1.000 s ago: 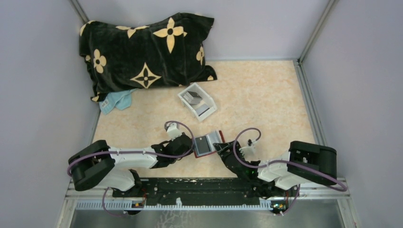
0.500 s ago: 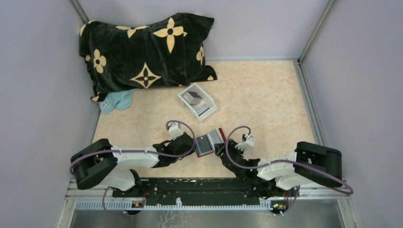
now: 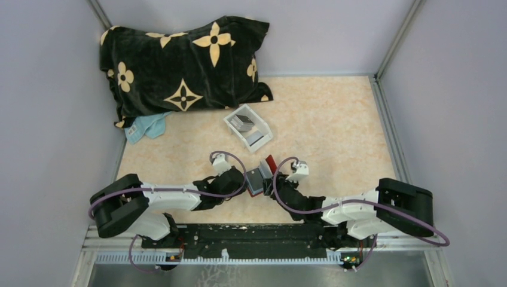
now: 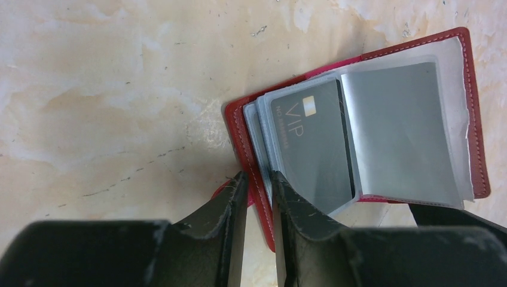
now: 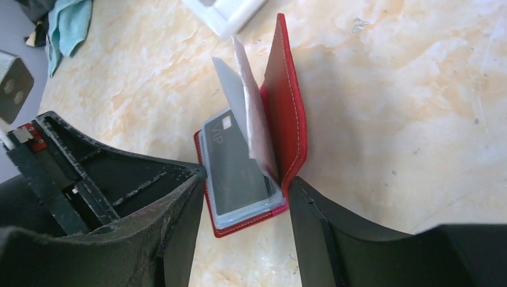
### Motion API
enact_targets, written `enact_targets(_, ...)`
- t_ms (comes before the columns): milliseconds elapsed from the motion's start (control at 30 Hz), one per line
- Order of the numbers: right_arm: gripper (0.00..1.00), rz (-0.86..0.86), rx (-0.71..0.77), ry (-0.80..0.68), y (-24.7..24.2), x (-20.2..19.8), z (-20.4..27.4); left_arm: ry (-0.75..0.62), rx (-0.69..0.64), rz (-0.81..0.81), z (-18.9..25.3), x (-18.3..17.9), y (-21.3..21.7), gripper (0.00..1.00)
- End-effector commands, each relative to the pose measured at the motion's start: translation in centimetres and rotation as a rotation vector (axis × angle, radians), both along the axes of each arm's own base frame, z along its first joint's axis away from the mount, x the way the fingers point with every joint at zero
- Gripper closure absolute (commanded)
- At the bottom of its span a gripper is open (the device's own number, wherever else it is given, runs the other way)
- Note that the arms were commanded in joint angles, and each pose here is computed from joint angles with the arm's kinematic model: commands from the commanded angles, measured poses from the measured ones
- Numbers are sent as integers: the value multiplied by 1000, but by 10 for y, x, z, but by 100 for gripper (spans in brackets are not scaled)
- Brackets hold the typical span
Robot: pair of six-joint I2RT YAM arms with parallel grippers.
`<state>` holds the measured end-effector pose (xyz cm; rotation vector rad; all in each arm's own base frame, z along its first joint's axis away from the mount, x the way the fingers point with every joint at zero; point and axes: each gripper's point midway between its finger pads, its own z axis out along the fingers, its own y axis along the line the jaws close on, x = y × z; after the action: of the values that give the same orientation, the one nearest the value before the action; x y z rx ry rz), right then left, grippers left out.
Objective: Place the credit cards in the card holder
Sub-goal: Close the card holder at the center of the board.
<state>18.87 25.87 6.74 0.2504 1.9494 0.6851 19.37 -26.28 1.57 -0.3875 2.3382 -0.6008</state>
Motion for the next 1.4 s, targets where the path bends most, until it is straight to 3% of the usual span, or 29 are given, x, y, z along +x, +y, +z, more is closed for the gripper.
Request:
enact_targets(0,45,82,-11,-66,24,2,30,255,254,-92,-67,-58,53,70)
enact_targets(633,45,330,-20,-34,68,-23,22,267,256,-96,-73,-60,53,71)
enact_targets(1367,45,345,19,79,65,-38,-15,241,250,-76,-58,-61,65,71)
